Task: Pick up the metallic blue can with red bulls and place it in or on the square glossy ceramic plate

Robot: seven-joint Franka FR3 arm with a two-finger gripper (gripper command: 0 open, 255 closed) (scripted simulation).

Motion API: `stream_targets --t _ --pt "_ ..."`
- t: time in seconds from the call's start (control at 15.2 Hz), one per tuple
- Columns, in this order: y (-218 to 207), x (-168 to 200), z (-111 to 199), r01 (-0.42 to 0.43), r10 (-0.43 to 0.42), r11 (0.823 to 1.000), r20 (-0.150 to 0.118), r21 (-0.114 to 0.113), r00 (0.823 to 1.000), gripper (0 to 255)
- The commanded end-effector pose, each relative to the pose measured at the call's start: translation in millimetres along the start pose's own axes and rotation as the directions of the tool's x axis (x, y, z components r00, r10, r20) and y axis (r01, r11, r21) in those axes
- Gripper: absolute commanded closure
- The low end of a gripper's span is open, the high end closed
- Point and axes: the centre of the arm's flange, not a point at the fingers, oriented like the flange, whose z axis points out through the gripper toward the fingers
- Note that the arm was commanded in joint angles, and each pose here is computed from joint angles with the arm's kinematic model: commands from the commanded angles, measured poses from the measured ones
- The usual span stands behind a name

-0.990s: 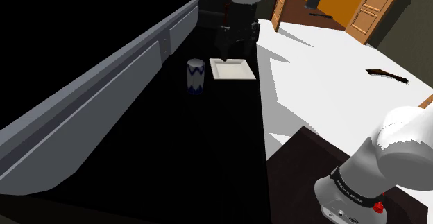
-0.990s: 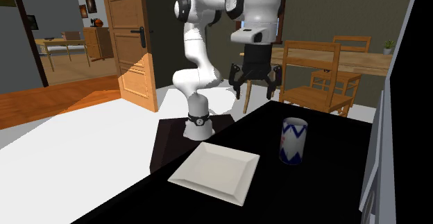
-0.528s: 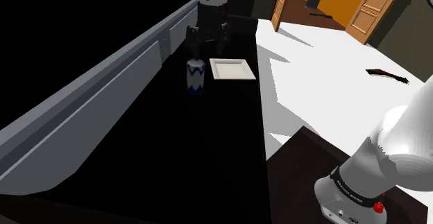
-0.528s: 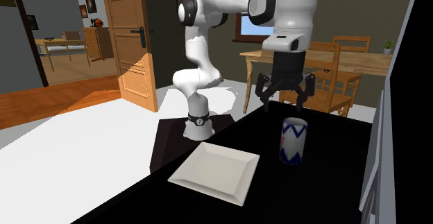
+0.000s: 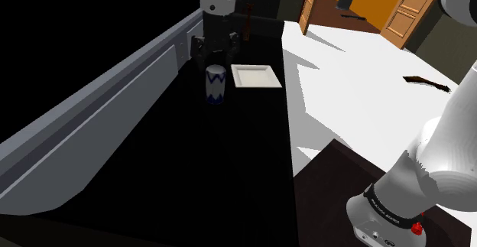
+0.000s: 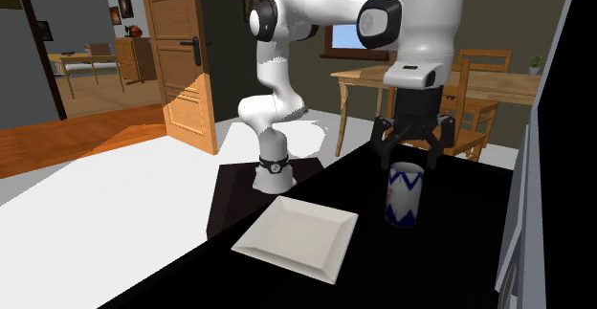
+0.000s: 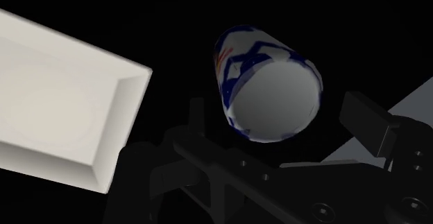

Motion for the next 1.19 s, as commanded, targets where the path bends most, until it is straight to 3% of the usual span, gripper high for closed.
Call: stream_targets --t 0.0,0.59,0.66,1.12 --pt "-0.1 0.1 10.6 0.0 0.0 1.0 -0.001 0.0 1.0 0" --pt "-0.1 0.2 18.9 0.0 0.0 1.0 -0.001 0.0 1.0 0" --pt "-0.1 0.2 18.9 0.0 0.0 1.0 -0.001 0.0 1.0 255" --pt "0.0 0.1 18.9 0.0 0.0 1.0 -0.001 0.0 1.0 255"
